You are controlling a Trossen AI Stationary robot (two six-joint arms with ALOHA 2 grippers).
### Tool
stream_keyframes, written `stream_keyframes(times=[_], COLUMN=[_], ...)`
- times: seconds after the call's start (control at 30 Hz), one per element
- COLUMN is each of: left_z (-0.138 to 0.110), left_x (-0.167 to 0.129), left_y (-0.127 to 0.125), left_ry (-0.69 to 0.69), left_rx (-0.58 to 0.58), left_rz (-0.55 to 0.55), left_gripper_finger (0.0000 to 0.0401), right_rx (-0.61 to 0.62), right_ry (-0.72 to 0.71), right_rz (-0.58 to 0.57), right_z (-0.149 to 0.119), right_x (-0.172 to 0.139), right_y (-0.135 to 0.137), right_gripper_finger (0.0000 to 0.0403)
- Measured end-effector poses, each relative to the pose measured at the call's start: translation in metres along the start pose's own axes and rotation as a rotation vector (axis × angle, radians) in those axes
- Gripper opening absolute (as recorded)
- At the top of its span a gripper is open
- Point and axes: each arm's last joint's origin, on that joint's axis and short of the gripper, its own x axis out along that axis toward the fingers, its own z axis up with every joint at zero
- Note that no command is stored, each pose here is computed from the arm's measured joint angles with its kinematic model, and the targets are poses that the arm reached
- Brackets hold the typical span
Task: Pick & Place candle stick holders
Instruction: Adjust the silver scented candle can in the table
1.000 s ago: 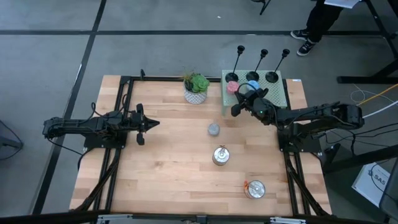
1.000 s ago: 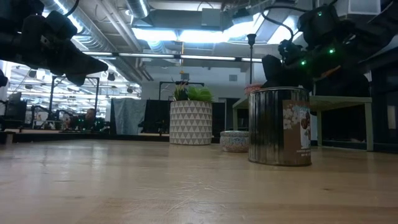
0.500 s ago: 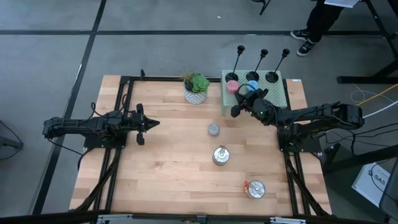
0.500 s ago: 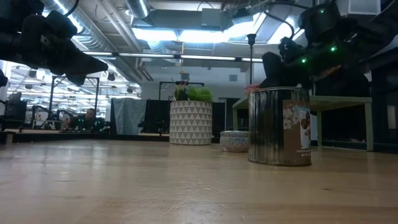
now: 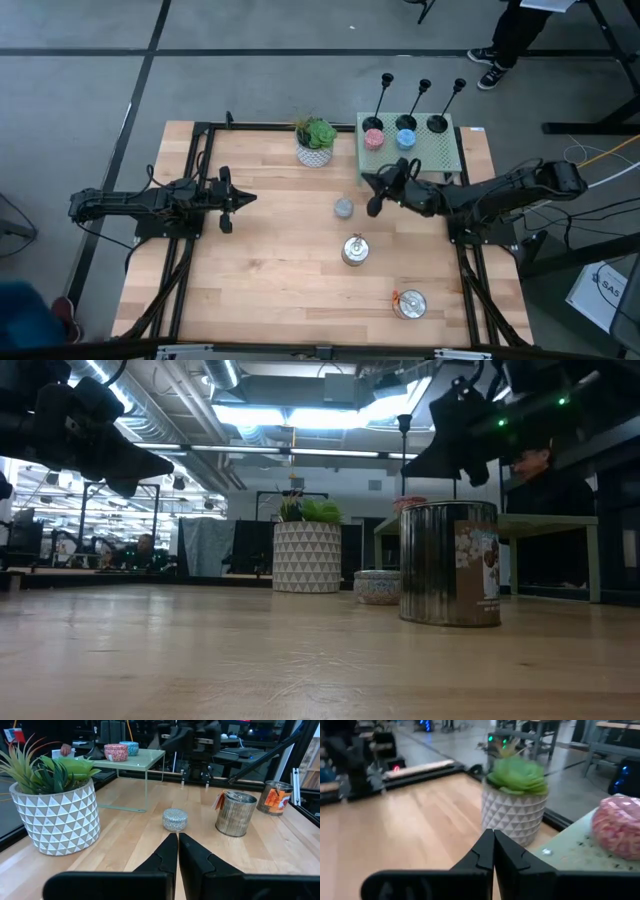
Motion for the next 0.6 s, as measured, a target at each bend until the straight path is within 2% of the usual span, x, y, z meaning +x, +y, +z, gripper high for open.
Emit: stream_keyframes(times=[0.13,0.37,0.6], left_z=[0.0,0.0,0.0], left_x=[0.0,0.0,0.0], left_y=[0.0,0.0,0.0], left_ry=[0.0,0.0,0.0], left_rx=[0.0,0.0,0.0], left_rz=[0.0,0.0,0.0], left_gripper_finger=[0.0013,0.0008,0.0013], right_rx=[-0.045,-0.023,-0.046], right_ry=[0.058,0.089,0.113], right_rz=[0.069,0.217,0.249], right_z=[-0.001,-0.004,-0.01], right_x=[-0.004,-0.012,-0.013], right_y=[0.01,0.023,0.031], right_gripper_finger=[0.0009,0.0011,0.0047])
